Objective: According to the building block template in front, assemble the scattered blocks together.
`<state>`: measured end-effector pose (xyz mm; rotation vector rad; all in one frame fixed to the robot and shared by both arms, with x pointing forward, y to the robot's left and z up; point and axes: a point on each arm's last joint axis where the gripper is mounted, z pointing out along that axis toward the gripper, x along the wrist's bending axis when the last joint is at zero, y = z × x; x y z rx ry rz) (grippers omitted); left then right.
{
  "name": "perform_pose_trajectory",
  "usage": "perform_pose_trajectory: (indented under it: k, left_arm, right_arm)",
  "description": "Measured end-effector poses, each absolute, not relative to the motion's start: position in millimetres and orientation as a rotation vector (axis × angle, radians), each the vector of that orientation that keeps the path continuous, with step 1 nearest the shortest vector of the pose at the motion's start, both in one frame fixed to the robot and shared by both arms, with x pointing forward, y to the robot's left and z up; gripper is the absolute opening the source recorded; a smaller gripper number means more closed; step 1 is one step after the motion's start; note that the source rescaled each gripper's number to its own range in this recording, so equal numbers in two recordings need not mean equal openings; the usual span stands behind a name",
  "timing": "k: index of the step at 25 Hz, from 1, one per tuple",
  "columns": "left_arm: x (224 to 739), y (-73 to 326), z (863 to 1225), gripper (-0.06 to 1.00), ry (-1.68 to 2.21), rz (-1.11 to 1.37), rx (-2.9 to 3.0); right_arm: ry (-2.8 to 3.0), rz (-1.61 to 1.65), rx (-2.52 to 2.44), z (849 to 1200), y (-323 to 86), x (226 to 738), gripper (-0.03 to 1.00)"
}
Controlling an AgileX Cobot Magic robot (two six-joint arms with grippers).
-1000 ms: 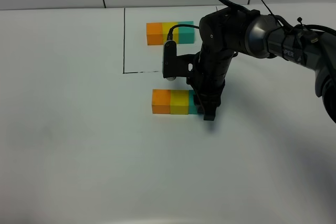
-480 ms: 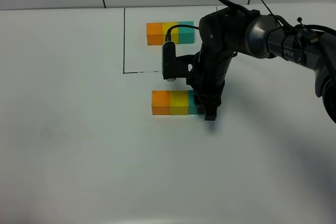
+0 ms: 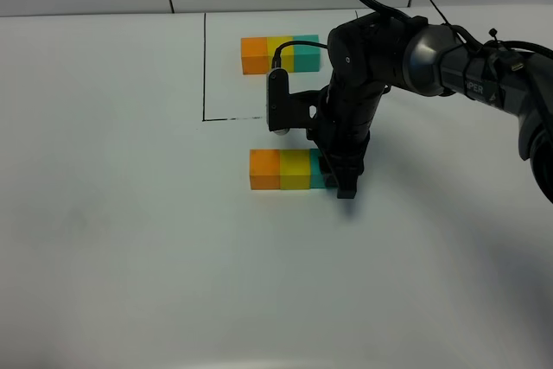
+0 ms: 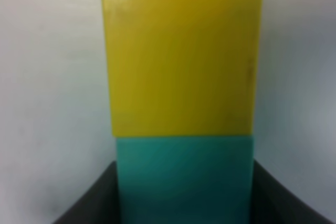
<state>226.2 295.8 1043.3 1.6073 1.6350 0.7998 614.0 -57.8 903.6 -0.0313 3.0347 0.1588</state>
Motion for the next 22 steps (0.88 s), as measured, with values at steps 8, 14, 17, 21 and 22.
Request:
perform_pose_trajectory:
  k: [8,14,17,21,22]
  left_arm:
    - [226,296,1043,1.00,1.635,0.800,1.607]
    - [226,296,1043,1.00,1.635,0.800,1.607]
    - [226,296,1043,1.00,1.635,0.800,1.607]
    - [226,296,1043,1.00,1.635,0.800,1.607]
    - [226,296,1043,1.00,1.635,0.800,1.607]
  right_arm:
    - [3.026,0.138,-0.032,903,-57,613,0.02]
    - [3.021,0.133,-0.032,903,-57,614,0.05]
    - [3.028,0.104,-0.043,901,-60,613,0.21]
    - [3.008,0.125,0.031,919,-65,614,0.51]
    - [2.992,0.132,0.074,928,-68,615,0.57]
